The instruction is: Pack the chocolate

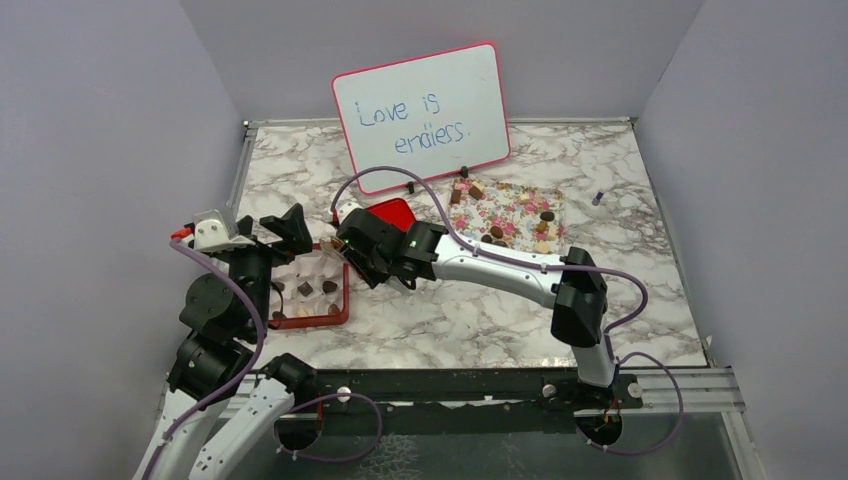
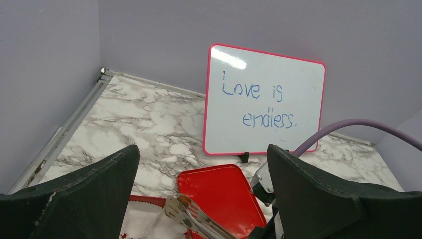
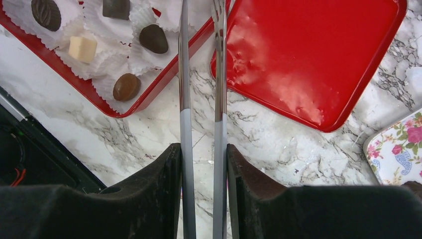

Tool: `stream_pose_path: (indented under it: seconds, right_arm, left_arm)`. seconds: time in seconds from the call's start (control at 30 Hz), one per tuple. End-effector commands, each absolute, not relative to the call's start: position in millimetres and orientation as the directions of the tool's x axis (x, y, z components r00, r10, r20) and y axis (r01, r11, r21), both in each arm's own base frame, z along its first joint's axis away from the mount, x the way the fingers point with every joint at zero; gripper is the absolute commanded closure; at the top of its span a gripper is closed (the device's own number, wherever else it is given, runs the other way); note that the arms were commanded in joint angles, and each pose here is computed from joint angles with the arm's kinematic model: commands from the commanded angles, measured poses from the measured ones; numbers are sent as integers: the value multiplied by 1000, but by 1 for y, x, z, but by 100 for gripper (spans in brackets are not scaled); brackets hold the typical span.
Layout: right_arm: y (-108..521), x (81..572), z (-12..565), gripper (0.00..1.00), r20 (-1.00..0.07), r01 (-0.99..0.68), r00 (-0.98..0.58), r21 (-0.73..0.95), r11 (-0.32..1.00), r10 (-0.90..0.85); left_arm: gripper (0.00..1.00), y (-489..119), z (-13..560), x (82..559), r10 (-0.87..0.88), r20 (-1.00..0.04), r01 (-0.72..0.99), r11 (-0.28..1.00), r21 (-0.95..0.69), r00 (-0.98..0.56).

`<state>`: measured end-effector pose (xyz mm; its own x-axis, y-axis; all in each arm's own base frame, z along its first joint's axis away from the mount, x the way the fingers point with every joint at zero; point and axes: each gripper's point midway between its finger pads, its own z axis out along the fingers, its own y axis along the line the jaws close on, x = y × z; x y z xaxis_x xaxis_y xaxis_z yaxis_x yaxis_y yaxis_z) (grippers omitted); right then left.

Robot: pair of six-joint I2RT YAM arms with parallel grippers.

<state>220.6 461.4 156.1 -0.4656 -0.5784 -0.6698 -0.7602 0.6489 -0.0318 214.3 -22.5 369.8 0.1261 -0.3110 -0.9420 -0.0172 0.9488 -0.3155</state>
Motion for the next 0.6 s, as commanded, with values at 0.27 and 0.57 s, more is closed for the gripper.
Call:
stream_pose_path:
  seconds: [0.27,0.57]
  right_arm:
    - [459,218,169,60,-684,-749,-445,-71,659,-578]
    - [443,215,197,60,-725,-727,-438,-61,684,-531]
  left_arm:
    - [1,-23,377,211,-308,-940,2,950,-311,148]
    - [1,-31,365,218,-288,-951,16,958,-288,111]
